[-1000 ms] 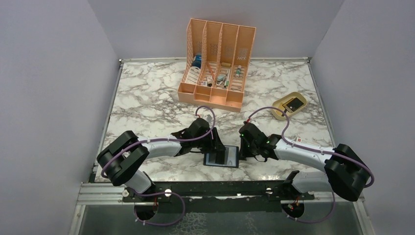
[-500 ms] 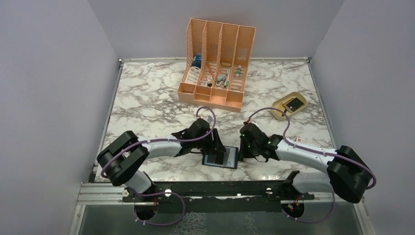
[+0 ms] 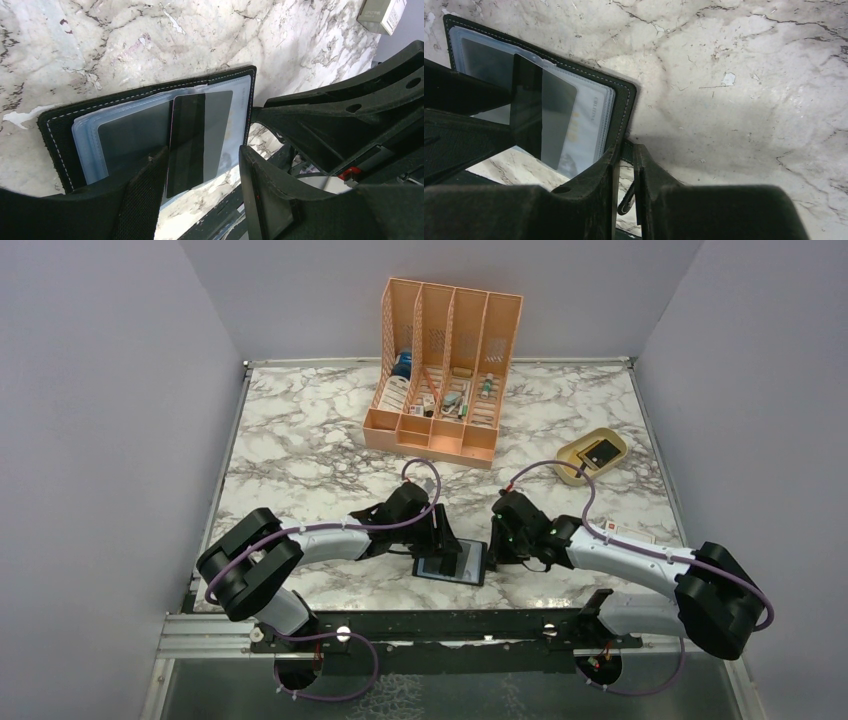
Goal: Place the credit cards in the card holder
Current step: Insert the credit card into the card holder.
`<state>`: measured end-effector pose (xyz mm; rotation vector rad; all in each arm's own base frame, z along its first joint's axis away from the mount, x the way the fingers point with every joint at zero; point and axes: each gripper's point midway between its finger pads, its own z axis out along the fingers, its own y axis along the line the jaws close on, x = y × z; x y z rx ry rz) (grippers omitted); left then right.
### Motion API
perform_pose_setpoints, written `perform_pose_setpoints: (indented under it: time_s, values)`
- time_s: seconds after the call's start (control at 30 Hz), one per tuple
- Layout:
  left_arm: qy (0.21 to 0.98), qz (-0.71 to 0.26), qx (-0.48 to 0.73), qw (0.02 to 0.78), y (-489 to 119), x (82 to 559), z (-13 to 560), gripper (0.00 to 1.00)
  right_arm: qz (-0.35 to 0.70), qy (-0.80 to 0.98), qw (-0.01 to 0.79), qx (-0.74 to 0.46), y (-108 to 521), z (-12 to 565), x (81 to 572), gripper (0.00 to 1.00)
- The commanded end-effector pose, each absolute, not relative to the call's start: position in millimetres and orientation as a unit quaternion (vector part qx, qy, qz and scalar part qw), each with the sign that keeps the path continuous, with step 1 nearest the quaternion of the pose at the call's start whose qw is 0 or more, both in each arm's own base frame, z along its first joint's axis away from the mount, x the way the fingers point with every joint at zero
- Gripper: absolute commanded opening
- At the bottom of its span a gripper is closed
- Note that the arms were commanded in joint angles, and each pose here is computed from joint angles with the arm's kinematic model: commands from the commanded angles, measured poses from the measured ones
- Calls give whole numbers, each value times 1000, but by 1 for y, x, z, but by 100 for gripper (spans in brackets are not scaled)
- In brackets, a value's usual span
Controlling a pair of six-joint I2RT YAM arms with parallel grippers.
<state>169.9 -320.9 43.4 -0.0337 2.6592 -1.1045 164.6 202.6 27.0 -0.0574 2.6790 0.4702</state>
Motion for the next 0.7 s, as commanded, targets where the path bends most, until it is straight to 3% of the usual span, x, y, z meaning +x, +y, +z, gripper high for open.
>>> perform_pose_setpoints:
  time_s: [0.0, 0.67]
  values:
    - [918, -380, -1, 110, -317, 156, 38, 56, 160, 968, 192, -15, 198, 19, 157, 17]
    - [887, -449, 2, 106, -339, 149, 63, 56, 181, 966, 183, 4, 215, 10, 153, 16]
